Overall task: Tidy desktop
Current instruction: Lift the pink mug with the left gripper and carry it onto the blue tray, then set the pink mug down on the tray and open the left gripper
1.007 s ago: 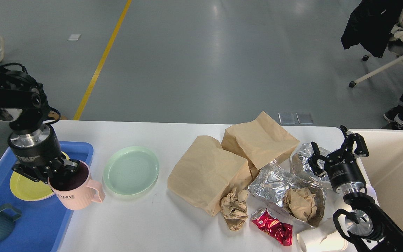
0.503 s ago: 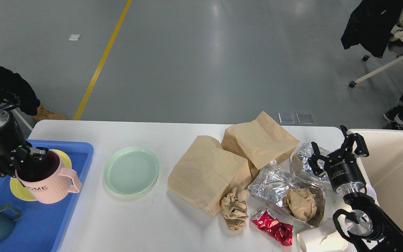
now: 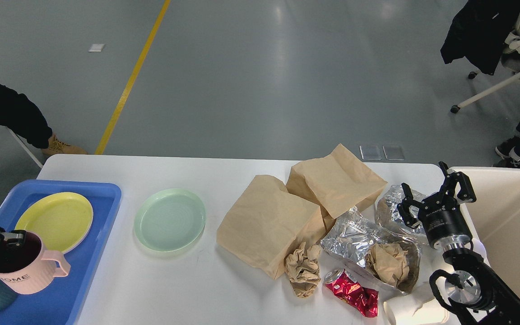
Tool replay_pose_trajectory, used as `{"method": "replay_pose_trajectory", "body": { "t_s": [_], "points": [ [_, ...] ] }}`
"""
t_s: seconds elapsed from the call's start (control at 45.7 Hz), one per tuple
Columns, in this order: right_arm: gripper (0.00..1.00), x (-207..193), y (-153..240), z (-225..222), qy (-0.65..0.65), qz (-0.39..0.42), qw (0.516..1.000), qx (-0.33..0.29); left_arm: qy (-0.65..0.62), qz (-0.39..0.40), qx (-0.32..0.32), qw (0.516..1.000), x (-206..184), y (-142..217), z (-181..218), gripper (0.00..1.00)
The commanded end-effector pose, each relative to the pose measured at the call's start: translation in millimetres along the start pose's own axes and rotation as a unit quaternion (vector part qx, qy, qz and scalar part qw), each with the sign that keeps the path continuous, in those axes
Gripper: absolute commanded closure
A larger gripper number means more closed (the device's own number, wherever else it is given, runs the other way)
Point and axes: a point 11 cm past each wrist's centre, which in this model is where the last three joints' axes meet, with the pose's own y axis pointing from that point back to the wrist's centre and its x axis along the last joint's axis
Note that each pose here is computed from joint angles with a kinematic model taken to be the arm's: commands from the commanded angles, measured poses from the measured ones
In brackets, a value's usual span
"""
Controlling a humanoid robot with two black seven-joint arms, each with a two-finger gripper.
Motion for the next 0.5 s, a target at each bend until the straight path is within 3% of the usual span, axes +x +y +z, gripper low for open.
{"method": "replay_pose_trajectory", "body": {
  "t_s": [0.0, 0.263, 0.481],
  "points": [
    [0.00, 0, 0, 0, 0.000, 0.000, 1.000, 0.000, 0.008, 0.010, 0.009, 1.000, 4, -18, -6, 1.00],
    [0.00, 0, -1, 0, 0.000, -0.001, 1.000, 0.001, 0.029, 0.019, 0.018, 0.999, 19, -59, -12, 1.00],
    [0.00, 0, 0, 0, 0.000, 0.000, 1.000, 0.000, 0.028, 0.018, 0.031, 0.999, 22, -73, -13, 1.00]
  ]
}}
